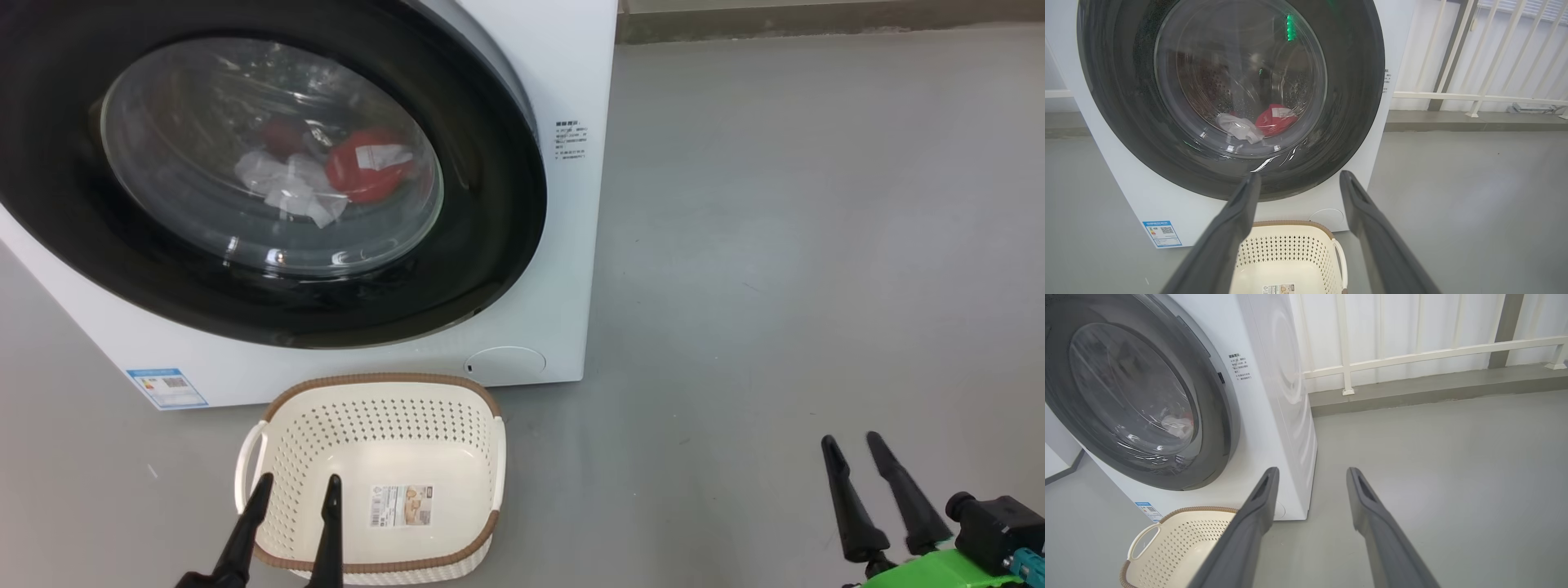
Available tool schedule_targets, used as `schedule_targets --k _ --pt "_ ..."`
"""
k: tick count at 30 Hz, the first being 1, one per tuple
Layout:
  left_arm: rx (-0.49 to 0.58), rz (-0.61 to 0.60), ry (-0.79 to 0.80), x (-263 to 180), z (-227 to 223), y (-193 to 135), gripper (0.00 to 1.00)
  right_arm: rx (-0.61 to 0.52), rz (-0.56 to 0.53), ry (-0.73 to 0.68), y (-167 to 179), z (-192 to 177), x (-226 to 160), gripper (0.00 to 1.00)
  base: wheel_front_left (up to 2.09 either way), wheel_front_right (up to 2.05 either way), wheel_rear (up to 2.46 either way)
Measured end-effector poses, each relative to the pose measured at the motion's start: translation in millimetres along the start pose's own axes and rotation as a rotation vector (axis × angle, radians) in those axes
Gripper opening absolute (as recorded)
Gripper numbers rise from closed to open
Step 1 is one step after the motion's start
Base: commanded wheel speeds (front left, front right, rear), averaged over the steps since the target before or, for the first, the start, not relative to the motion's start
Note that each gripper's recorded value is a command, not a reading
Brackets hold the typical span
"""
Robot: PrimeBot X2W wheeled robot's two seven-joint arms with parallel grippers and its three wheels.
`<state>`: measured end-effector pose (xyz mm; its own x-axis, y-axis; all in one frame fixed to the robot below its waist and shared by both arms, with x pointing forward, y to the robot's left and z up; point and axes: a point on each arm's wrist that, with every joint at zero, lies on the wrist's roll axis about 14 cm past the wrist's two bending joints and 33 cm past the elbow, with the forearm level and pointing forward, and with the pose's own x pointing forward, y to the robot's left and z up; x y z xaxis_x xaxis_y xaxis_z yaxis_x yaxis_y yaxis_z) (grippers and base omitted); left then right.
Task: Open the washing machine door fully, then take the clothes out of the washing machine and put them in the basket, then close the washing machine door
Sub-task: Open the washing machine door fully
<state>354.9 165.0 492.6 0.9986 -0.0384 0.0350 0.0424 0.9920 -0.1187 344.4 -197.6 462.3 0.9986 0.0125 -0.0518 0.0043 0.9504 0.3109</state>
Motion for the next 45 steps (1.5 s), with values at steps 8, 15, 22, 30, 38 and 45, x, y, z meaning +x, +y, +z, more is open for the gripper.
schedule_targets --k 8,15,22,30,38,45 --pt "-0.012 -0.013 0.019 1 -6 -5 1.00 0.214 0.050 -0.080 29 21 23 0.00 0.00 0.00 0.00" --pt "-0.029 -0.016 0.010 14 -4 -6 1.00 0.342 0.156 -0.178 59 63 68 0.00 0.00 0.00 0.00" --pt "-0.046 -0.023 0.008 26 -5 -9 1.00 0.426 0.240 -0.217 82 89 108 0.00 0.00 0.00 0.00" --pt "-0.054 -0.007 0.009 39 -7 -3 1.00 0.473 0.370 -0.184 118 103 154 0.00 0.00 0.00 0.00" --pt "-0.057 0.020 0.029 46 -15 7 1.00 0.647 0.479 -0.029 152 101 191 0.00 0.00 0.00 0.00" --pt "-0.067 0.030 0.044 55 -23 10 1.00 0.748 0.550 0.125 172 93 217 0.00 0.00 0.00 0.00"
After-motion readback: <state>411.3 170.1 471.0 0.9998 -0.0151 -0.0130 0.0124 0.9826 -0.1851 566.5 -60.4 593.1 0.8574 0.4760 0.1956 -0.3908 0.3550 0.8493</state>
